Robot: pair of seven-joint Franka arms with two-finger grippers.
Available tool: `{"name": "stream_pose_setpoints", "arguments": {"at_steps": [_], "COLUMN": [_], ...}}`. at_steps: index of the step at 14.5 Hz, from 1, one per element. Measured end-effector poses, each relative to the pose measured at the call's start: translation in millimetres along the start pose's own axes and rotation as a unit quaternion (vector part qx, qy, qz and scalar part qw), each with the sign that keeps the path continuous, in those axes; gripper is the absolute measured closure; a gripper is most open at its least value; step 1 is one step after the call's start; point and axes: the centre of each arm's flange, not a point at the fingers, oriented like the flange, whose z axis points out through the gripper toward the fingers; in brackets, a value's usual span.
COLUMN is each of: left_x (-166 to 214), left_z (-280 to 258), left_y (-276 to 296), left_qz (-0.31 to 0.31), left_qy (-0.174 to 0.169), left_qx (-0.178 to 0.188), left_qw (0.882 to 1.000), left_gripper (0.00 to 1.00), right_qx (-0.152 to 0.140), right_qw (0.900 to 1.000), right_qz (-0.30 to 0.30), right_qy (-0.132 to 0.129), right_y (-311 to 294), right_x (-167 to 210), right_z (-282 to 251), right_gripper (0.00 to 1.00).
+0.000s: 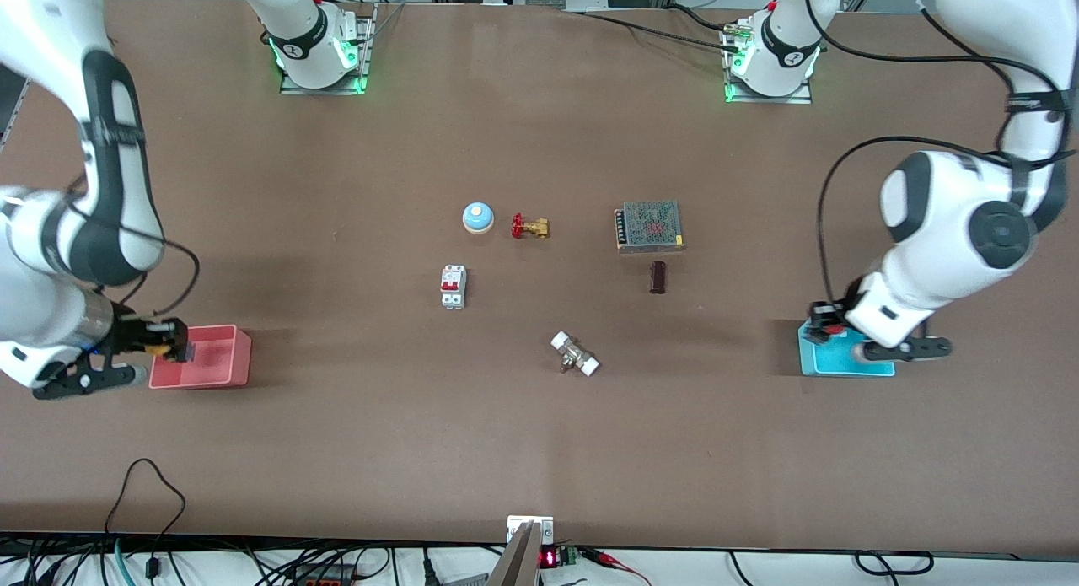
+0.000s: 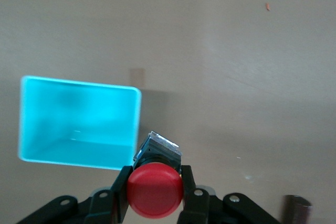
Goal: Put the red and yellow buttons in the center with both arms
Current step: 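Carry the red button with the left gripper while the right gripper carries the yellow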
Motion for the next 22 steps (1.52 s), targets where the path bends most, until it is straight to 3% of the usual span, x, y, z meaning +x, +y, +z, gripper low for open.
{"name": "stream_pose_setpoints", "arguments": {"at_steps": [4, 7, 9, 17, 20, 22], "left_x": [-17.3, -26.4, -36.0, -53.8, -52.1, -46.8], "left_z": [31.1, 56.1, 78.9, 118.3, 116.9, 112.1], "left_y": [64.3, 103.0, 132.4, 167.8, 167.7, 165.6], "left_qz": [-0.029, -0.052, -0.068, -0.084, -0.086, -0.090], "left_qy": [-0.019, -0.013, -0.011, -0.021, -0.018, -0.011], "left_qx": [0.003, -0.001, -0.004, -0.002, -0.003, -0.005], "left_qw": [0.999, 0.999, 0.998, 0.996, 0.996, 0.996], "left_gripper": [0.58, 0.58, 0.58, 0.58, 0.48, 0.31], "right_qx": [0.011, 0.038, 0.039, 0.024, 0.022, 0.021], "right_qw": [1.000, 0.999, 0.998, 0.997, 0.996, 0.996], "right_qz": [-0.022, -0.033, -0.039, -0.011, -0.005, -0.004], "right_qy": [0.004, -0.014, -0.028, -0.076, -0.082, -0.086], "right_y": [-90.7, -173.2, -217.3, -263.3, -272.7, -273.1], "right_x": [8.8, 21.7, 26.9, 26.3, 25.6, 25.3], "right_z": [-36.0, 2.6, 32.7, 111.1, 126.4, 134.2], "right_gripper": [0.63, 0.63, 0.63, 0.63, 0.63, 0.63]}}
